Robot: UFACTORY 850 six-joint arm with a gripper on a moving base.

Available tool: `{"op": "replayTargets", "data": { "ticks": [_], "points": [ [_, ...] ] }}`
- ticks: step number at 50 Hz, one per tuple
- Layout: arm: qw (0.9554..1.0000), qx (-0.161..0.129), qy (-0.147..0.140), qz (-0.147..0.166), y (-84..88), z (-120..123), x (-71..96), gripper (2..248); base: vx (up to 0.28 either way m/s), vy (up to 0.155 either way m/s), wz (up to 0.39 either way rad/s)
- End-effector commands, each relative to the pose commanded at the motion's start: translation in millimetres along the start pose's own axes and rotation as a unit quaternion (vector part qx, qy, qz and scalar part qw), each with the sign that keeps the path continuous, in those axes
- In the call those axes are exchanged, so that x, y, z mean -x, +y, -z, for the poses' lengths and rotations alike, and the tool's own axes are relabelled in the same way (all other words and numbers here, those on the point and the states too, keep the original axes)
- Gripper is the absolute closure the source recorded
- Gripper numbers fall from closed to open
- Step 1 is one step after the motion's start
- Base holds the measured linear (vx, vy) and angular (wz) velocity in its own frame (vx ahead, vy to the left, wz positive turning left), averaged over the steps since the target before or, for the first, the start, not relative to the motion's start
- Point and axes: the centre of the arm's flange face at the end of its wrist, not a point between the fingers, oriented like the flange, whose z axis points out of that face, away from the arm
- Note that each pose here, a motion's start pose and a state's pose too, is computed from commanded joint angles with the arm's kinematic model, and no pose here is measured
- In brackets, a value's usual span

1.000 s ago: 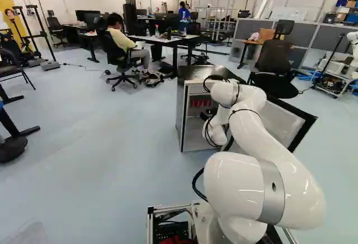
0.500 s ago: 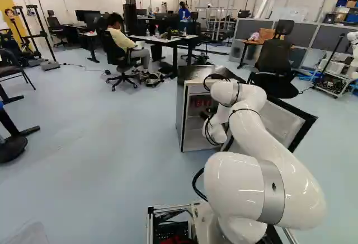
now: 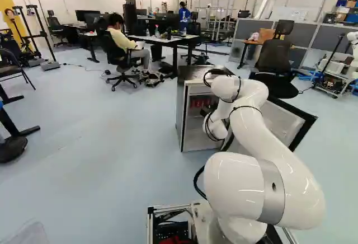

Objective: Grab a drink from the fridge

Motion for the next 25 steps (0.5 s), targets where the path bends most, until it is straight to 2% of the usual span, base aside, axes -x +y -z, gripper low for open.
{"op": "replayTargets", "data": {
  "ticks": [25],
  "points": [
    [0.9998,-0.003,-0.020,0.003,-2.1,-15.3,9.1,3,0.000,0.000,0.000]
  ]
}}
